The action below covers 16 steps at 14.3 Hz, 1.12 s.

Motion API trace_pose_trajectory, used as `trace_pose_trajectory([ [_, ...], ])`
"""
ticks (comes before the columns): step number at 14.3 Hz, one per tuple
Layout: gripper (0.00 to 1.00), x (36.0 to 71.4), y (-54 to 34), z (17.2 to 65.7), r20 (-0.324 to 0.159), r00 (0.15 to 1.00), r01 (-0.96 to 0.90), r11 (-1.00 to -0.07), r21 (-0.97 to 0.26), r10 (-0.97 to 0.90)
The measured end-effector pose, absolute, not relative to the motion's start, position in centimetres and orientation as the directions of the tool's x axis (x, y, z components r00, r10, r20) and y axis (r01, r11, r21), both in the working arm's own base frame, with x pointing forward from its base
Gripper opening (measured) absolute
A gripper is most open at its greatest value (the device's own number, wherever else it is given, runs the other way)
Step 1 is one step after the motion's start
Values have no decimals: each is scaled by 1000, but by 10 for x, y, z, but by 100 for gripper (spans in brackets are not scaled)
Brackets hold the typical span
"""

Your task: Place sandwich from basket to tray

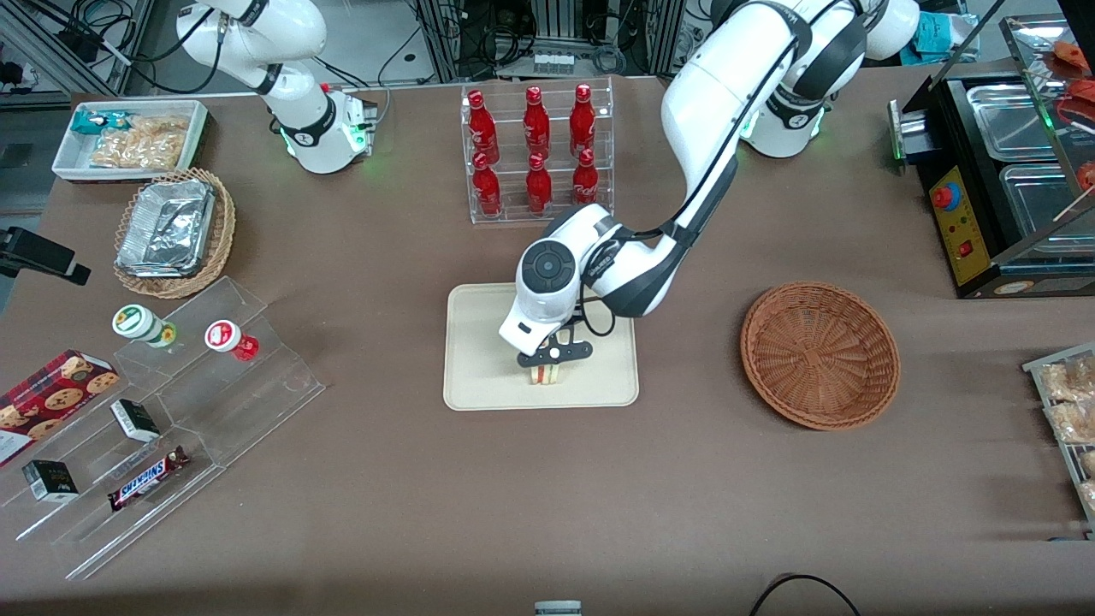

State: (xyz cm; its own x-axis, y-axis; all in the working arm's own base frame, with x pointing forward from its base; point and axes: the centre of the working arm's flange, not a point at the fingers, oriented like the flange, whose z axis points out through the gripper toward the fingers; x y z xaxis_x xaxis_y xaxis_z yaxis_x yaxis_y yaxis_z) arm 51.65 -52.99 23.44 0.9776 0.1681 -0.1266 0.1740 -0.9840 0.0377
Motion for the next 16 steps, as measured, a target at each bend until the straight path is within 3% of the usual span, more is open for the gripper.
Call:
trace_pose_trajectory([
  [2,27,518,-530,230,-126,975,187,-982,39,181],
  [5,59,523,-533,244,-112,976,194,-979,58,187],
  [9,97,523,-524,309,-95,980,176,-984,16,174],
  [13,100,535,-467,396,-100,964,240,-967,-85,248],
  [16,100,556,-416,393,-119,953,264,-957,-122,278],
])
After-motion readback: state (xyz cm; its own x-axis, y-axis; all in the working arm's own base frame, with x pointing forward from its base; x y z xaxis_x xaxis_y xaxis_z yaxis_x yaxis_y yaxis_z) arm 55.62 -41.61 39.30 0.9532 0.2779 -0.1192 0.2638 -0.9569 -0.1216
